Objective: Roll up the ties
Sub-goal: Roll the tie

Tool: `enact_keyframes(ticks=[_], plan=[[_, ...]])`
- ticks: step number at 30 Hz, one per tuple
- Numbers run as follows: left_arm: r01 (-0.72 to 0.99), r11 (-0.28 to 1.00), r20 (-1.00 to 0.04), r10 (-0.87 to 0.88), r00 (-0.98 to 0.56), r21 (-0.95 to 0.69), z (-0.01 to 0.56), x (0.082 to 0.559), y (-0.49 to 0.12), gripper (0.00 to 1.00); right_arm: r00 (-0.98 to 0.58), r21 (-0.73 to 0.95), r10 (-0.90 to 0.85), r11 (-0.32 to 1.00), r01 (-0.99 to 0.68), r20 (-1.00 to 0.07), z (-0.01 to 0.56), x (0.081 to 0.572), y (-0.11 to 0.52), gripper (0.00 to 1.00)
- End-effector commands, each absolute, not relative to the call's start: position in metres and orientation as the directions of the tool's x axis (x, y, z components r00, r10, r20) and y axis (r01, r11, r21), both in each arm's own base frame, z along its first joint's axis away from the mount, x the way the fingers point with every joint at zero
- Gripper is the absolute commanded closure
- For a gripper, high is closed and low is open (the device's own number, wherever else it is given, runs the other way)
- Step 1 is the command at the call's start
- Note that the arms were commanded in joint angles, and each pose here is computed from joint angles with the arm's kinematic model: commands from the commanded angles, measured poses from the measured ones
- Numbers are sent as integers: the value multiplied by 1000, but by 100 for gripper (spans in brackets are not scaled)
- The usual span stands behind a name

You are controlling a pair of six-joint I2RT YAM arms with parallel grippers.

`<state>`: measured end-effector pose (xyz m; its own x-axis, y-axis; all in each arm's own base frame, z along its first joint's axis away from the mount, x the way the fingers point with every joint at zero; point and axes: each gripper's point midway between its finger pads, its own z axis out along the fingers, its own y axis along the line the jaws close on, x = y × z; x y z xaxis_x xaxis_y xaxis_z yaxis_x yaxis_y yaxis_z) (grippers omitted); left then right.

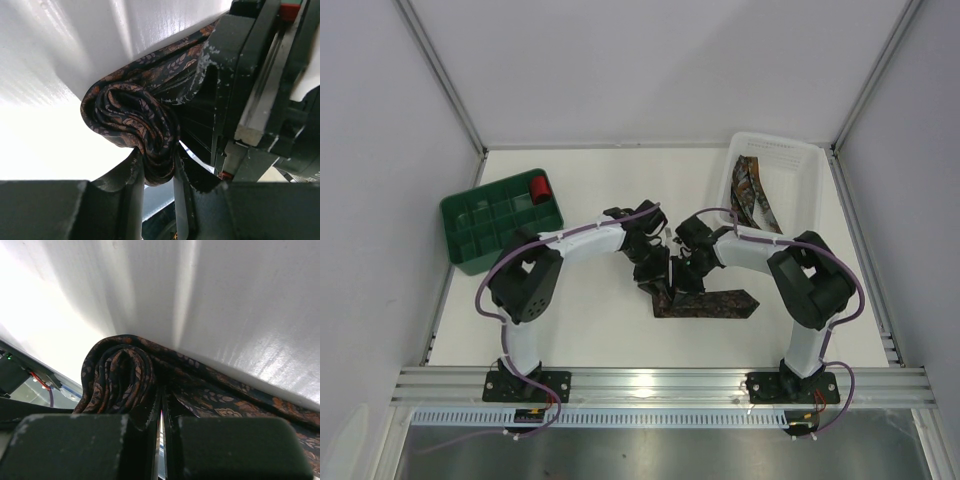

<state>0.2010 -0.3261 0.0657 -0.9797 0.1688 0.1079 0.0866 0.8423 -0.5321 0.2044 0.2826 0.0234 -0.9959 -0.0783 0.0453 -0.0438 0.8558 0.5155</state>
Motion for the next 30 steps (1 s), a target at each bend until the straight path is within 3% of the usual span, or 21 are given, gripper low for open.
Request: enact_keyframes(ticks=[1,9,12,13,16,19,30], plan=[[124,832,93,205,-974,-541,64,201,-337,77,-996,530,-93,844,-79,-1,38,206,284,94],[125,838,127,224,-966,-531,54,197,-343,78,-1000,516,-17,856,-24,-19,46,217,252,94],[124,829,128,228,-965,-545,55,195,-349,69,-1000,511,9,860,-2,-19,45,220,237,94],[123,827,125,227,-966,-548,57,195,-349,60,-1000,510,10,860,-2,-22,46,221,235,94],[132,811,92,223,-970,-571,66,199,-354,47,-999,506,30,863,17,-17,44,222,226,94],[145,790,72,233,-970,-596,74,200,-358,39,-999,504,32,864,19,-18,44,221,222,94],[202,694,-12,268,-963,-691,108,204,-372,27,-999,497,36,868,19,-25,46,221,216,94]])
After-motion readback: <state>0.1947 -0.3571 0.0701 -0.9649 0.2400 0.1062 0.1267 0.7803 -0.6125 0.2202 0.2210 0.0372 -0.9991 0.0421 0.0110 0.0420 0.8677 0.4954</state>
